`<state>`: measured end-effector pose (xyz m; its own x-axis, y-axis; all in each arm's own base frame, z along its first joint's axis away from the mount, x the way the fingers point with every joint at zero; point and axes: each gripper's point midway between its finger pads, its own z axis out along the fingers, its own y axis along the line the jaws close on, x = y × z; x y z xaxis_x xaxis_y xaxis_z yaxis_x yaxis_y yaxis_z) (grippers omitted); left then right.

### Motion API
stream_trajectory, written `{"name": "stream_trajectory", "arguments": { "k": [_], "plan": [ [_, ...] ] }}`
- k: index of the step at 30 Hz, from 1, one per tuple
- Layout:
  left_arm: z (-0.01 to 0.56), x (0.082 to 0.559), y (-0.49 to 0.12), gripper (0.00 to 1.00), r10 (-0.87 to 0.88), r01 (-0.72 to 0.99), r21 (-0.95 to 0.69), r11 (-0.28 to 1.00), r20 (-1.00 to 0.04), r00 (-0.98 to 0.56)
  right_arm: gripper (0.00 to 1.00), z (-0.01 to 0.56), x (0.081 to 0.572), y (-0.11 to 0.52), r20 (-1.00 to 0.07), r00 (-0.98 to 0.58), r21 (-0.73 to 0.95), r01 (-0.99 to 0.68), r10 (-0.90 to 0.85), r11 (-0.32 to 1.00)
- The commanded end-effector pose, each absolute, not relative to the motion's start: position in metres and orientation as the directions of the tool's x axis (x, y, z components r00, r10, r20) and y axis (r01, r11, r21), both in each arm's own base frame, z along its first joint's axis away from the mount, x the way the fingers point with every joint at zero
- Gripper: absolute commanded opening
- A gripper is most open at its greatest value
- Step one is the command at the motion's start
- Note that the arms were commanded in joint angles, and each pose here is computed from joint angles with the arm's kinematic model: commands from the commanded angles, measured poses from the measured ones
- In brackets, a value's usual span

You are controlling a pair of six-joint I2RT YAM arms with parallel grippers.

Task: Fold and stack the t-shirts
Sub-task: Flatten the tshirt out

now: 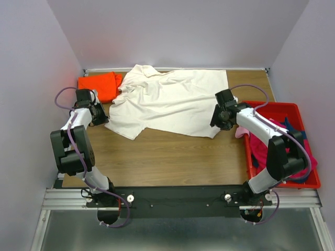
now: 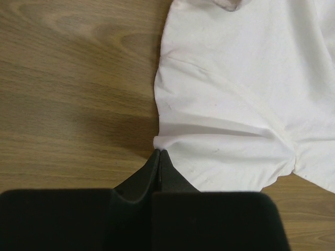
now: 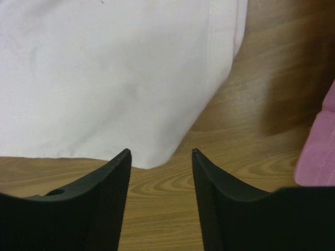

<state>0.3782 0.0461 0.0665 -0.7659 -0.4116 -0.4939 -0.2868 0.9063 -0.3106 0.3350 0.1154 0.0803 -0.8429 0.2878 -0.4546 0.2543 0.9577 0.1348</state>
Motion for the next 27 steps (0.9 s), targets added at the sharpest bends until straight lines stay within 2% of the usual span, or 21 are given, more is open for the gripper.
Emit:
{"name": "stream_trajectory", "arguments": {
  "k": [1, 12, 27],
  "plan": [
    [0.069, 0.376, 0.045, 0.00, -0.407, -0.276, -0.318, 0.907, -0.496, -0.767, 0.54, 0.054, 0.304, 0.105, -0.381, -0.864, 0.092, 0.319, 0.330, 0.943],
    [0.072, 0.374, 0.046, 0.00, -0.398, -0.270, -0.308, 0.912, -0.505, -0.766, 0.47, 0.020, 0.292, 0.095, -0.326, -0.889, 0.008, 0.338, 0.322, 0.941],
    [0.071, 0.369, 0.045, 0.00, -0.393, -0.267, -0.305, 0.914, -0.503, -0.770, 0.48, 0.019, 0.340, 0.116, -0.388, -0.877, 0.078, 0.274, 0.283, 0.959]
  ]
}}
